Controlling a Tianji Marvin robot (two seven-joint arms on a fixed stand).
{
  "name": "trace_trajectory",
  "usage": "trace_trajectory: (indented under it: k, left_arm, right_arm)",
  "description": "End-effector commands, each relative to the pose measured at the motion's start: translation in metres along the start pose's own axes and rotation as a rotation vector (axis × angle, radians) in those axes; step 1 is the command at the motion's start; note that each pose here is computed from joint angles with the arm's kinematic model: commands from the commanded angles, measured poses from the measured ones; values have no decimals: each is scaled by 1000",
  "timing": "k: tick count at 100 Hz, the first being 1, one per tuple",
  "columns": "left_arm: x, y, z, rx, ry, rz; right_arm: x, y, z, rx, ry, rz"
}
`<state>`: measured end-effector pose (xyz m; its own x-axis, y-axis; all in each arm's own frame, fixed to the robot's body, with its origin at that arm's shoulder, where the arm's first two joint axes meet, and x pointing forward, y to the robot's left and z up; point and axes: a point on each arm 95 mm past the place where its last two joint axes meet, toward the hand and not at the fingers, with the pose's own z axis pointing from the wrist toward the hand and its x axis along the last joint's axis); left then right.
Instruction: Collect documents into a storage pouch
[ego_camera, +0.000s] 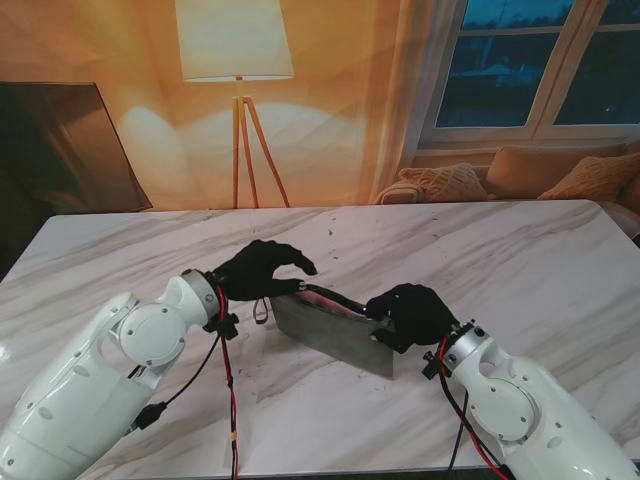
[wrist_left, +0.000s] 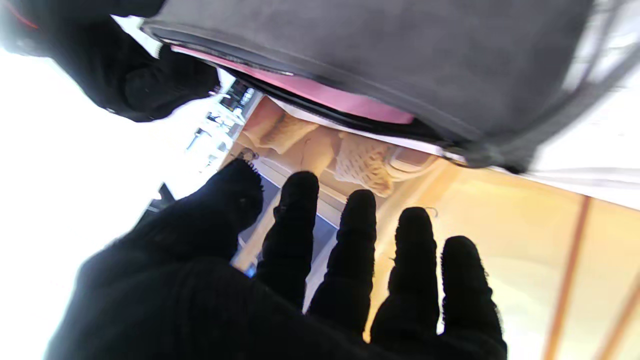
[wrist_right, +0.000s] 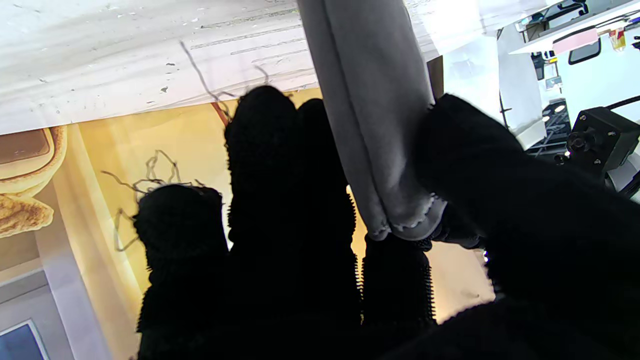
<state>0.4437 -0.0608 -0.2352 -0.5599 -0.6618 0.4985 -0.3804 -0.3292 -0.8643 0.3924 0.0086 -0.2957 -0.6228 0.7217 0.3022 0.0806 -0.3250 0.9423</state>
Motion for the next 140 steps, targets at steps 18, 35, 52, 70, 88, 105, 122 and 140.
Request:
trace_trajectory:
  k: [18, 35, 52, 70, 88, 105, 122, 140]
  left_arm:
    - [-28, 10, -37, 19, -172, 2]
    - [-45, 17, -57, 30, -277, 9]
    - [-58, 24, -70, 6, -352, -10]
    - [-71, 33, -68, -4, -395, -10]
    - [-84, 41, -51, 19, -395, -42]
    - [-91, 47, -37, 11, -384, -67]
    - [-95, 51, -24, 40, -386, -106]
    - [-99, 50, -13, 64, -392, -107]
  right_arm:
    - [1, -2, 2, 29, -14, 11]
    - [2, -1, 3, 32, -11, 10]
    - [2, 0, 5, 33, -19, 15]
    - [1, -1, 6, 30, -35, 28]
    - [1, 0, 6, 30, -47, 34]
    - [0, 0, 6, 25, -54, 40]
    - [0, 0, 6, 24, -50, 43]
    - [0, -2, 4, 27, -46, 42]
